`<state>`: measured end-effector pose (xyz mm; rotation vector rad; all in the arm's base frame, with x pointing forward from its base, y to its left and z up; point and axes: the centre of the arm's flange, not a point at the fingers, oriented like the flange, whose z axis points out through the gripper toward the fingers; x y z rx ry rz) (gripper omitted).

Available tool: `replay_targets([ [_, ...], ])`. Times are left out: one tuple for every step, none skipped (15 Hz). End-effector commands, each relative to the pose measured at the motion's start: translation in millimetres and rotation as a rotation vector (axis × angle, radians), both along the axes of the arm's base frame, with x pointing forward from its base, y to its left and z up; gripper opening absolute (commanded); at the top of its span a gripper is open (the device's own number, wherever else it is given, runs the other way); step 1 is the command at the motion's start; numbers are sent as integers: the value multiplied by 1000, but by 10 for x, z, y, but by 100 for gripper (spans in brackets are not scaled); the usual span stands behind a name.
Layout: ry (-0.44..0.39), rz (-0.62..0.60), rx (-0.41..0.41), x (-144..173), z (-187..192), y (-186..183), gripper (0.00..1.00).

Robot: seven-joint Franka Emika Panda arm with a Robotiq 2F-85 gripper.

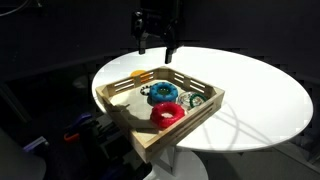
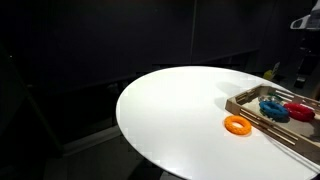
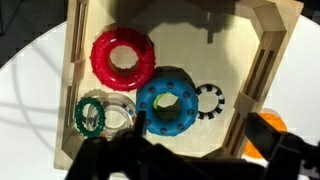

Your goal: Remove the blue circular object from the wooden tray

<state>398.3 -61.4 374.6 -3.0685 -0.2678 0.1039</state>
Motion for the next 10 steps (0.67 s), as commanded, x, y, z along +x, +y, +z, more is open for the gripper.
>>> replay_targets([
  [-1,25,-36,121,-149,81,100],
  [-1,34,-39,137,-199,103,100],
  [-5,39,-45,156,-249,120,100],
  [-8,47,-46,179,-311,144,100],
  [-15,51,-51,200,-361,164,100],
  [-21,56,-52,222,-424,187,100],
  [-27,60,-55,242,-484,211,100],
  [-28,61,-57,258,-553,235,100],
  [-29,63,-57,269,-611,251,100],
  [-31,65,-57,272,-676,269,100],
])
